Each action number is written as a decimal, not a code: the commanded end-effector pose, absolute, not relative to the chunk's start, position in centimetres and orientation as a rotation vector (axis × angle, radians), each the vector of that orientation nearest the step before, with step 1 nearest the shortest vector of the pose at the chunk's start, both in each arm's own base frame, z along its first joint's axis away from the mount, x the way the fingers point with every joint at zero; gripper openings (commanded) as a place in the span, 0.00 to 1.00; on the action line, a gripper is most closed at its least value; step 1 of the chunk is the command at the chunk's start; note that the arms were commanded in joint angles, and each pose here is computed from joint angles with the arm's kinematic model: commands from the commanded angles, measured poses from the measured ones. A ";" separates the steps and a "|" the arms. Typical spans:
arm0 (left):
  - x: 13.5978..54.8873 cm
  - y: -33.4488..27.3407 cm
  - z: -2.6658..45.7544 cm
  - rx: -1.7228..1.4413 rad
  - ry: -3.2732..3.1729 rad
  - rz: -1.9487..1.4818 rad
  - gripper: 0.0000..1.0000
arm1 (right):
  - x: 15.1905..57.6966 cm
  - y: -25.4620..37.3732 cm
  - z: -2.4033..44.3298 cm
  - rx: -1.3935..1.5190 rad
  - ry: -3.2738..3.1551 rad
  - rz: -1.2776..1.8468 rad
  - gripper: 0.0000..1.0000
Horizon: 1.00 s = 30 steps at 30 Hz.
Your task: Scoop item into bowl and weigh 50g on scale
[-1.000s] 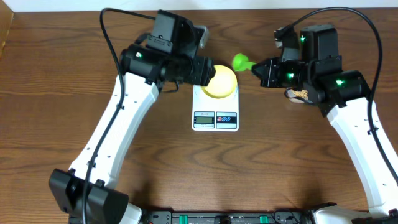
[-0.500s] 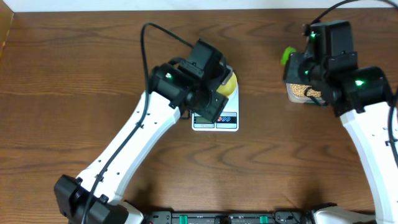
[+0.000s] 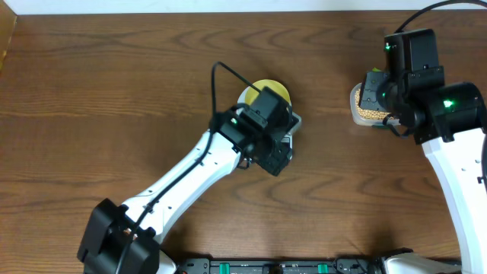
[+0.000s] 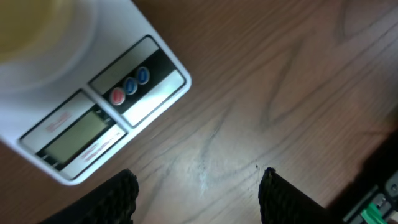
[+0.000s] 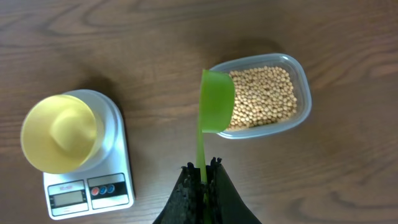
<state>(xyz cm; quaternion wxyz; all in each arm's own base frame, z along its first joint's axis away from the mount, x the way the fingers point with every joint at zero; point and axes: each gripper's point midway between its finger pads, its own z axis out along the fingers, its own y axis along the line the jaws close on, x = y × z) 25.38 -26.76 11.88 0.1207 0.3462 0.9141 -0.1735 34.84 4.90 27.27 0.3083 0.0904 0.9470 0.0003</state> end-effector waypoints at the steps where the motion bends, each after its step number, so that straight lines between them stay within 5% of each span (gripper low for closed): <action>1: 25.0 -27.6 10.0 0.997 2.684 -0.536 0.65 | 34.7 3.9 28.0 0.267 2.486 -0.029 0.01; 12: 27.3 -27.5 4.2 0.906 2.736 -0.397 0.65 | 34.2 4.0 27.6 0.278 2.509 -0.024 0.01; 30: 29.6 -26.8 1.4 0.864 2.723 -0.235 0.65 | 34.0 4.0 27.6 0.285 2.515 -0.020 0.01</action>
